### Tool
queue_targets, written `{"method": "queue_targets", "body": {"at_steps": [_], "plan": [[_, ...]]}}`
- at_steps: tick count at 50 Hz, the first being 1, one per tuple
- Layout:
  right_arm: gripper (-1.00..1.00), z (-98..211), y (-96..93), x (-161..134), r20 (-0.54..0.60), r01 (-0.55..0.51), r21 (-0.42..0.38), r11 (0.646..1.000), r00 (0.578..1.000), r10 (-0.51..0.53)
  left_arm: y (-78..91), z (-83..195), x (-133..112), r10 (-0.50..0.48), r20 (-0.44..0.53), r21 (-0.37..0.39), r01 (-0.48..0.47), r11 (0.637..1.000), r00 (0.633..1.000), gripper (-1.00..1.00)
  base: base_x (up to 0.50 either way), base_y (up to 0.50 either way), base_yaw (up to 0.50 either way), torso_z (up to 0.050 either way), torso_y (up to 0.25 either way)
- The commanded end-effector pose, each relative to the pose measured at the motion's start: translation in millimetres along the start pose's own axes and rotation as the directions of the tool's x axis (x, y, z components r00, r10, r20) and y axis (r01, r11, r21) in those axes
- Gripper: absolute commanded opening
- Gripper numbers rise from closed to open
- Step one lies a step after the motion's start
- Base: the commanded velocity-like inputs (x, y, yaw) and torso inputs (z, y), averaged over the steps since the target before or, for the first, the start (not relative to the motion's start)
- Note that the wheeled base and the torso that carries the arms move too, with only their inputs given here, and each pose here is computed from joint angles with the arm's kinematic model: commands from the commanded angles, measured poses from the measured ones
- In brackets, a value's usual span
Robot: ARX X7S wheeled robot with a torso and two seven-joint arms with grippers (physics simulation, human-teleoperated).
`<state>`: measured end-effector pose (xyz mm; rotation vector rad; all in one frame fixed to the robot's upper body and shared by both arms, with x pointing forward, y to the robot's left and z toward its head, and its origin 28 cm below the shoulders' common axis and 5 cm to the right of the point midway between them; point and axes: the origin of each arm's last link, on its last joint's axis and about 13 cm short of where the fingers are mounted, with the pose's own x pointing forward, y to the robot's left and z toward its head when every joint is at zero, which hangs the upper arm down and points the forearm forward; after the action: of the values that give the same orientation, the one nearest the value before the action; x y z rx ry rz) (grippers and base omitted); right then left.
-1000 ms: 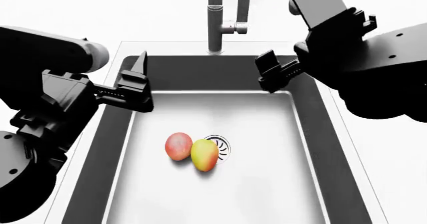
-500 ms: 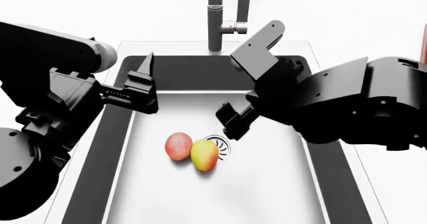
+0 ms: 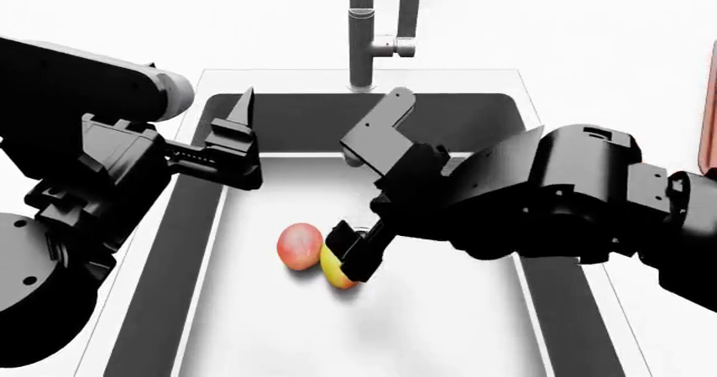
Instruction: Pick up the fruits and vegetables and place them in the sink. Turn on the sink faucet to wash them. Then turn the sink off and put them in the tray.
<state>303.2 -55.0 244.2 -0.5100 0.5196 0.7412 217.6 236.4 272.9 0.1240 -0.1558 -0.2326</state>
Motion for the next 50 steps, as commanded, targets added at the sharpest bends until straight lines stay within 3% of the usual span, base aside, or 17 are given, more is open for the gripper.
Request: {"method": "queue_targets", "body": {"at_steps": [1, 12, 23, 50], "plan": [[1.0, -3, 4.6, 12, -0.043, -0.068, -0.003, 0.998, 0.997, 0.068, -0.3, 0, 0, -0.001, -0.002, 0.002, 0.001, 1.0, 1.0, 1.0, 0.0, 0.0, 0.0, 0.0, 0.0], [1.0, -3, 12.4, 25, -0.038, -0.139, 0.002, 0.99, 0.99, 0.139, -0.2, -1, 0, 0.0, -0.006, 0.003, 0.0, 1.0, 1.0, 1.0, 0.0, 0.0, 0.0, 0.0, 0.0], [1.0, -16, 6.3, 38, -0.104, -0.114, 0.026, 0.993, 0.988, 0.116, -0.4, -3, 0, 0.0, -0.006, 0.004, 0.0, 1.0, 1.0, 1.0, 0.0, 0.0, 0.0, 0.0, 0.0], [1.0, -39, 10.9, 66, -0.182, -0.17, 0.092, 0.981, 0.966, 0.184, -0.5, -2, 1, 0.002, -0.007, 0.007, -0.002, 1.0, 1.0, 1.0, 0.0, 0.0, 0.0, 0.0, 0.0]]}}
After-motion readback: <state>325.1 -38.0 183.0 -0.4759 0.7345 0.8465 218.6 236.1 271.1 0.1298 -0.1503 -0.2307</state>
